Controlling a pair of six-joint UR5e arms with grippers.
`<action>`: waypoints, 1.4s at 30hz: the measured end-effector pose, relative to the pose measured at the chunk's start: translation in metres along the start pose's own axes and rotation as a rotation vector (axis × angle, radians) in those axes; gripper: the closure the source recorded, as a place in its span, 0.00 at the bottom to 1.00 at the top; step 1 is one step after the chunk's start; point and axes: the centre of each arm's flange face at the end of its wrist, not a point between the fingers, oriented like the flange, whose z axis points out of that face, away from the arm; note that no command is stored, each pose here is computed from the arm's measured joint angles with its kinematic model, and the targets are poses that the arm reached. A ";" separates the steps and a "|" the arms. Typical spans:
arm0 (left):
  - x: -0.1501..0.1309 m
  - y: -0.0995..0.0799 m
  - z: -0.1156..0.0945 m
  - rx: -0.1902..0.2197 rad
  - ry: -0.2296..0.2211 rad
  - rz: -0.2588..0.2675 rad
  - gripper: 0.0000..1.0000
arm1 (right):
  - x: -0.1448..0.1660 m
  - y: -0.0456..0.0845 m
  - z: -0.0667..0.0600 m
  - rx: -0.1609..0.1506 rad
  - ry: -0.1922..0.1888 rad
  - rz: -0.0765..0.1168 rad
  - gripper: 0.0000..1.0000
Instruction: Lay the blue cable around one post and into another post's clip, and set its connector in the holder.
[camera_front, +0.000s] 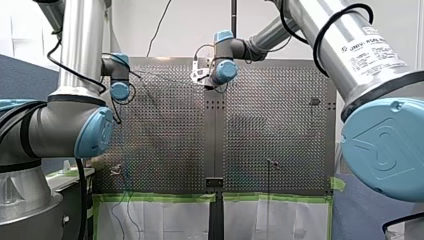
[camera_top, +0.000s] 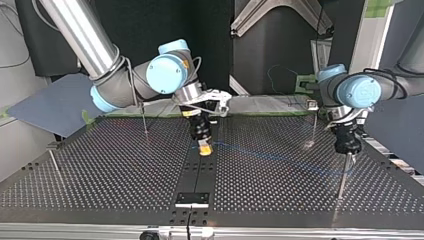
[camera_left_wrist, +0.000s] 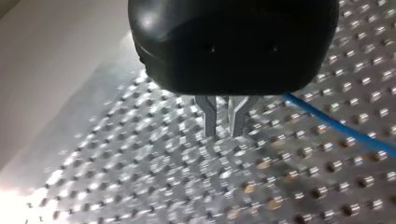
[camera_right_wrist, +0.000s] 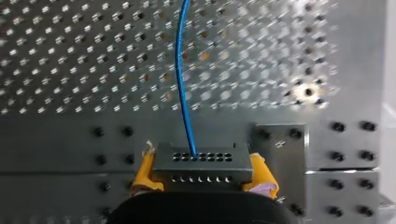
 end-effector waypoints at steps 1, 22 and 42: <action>0.002 0.001 0.000 0.003 0.005 -0.003 0.82 | -0.003 0.002 0.000 -0.004 -0.004 0.000 1.00; 0.012 0.013 -0.001 -0.065 -0.015 0.031 0.54 | -0.065 0.080 -0.004 -0.185 -0.027 0.017 1.00; 0.054 0.028 0.014 -0.024 0.068 0.030 0.01 | -0.121 0.202 -0.022 -0.361 -0.028 0.064 1.00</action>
